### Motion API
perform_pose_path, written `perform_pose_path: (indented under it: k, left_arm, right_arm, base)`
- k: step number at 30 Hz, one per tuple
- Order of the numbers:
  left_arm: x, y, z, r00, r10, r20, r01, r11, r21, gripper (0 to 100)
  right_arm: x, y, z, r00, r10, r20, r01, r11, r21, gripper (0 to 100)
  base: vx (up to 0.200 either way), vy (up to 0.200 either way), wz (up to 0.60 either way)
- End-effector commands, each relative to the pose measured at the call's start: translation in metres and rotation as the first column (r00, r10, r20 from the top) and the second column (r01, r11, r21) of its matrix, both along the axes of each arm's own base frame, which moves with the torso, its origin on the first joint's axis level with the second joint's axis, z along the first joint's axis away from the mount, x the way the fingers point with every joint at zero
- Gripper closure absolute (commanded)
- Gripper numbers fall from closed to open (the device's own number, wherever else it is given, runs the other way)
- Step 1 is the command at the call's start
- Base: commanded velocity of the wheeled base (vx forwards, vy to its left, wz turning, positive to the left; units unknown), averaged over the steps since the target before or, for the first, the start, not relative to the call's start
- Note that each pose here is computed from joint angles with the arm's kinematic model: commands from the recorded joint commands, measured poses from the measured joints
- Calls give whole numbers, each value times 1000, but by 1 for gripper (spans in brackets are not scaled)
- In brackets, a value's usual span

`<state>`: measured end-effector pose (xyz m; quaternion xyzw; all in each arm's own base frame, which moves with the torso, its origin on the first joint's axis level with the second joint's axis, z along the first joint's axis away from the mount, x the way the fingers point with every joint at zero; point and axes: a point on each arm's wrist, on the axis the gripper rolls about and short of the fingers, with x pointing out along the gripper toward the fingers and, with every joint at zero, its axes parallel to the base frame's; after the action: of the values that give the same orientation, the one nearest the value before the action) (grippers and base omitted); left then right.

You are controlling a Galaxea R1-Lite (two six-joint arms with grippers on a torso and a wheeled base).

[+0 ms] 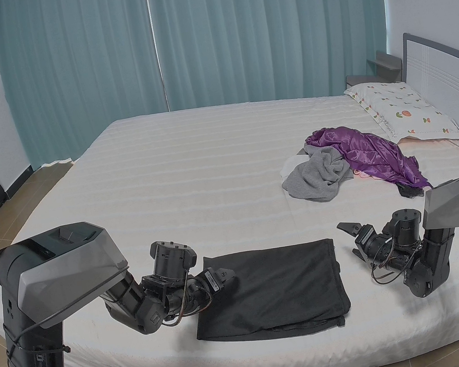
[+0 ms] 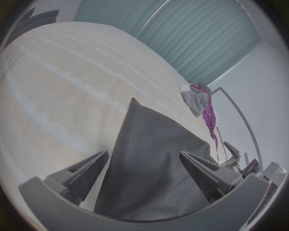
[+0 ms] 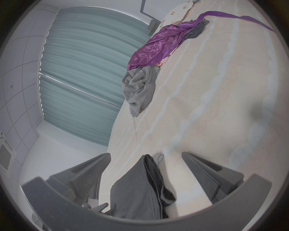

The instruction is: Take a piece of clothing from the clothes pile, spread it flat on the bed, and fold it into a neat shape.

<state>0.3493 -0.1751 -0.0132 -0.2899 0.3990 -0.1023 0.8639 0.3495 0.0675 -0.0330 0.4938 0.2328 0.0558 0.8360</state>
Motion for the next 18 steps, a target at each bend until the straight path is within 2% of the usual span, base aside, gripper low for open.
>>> perform_pose_path:
  k: [1,7,8,18]
  left_arm:
    - [-1,1,-4,1000,2,-13,-2,1000,6,0]
    - [-1,2,-3,1000,7,-12,-7,1000,4,0]
    - [-1,2,-3,1000,8,-13,-8,1000,3,100]
    - [-2,3,-3,1000,13,-21,-13,1000,5,100]
  right_arm:
    - [0,0,0,1000,0,-1,0,1000,0,0]
    - [0,0,0,1000,0,0,0,1000,0,0]
    - [0,0,0,1000,0,0,0,1000,0,0]
    - [-1,0,0,1000,0,-3,0,1000,-1,0]
  base:
    - [0,0,0]
    - [0,0,0]
    - [0,0,0]
    - [0,0,0]
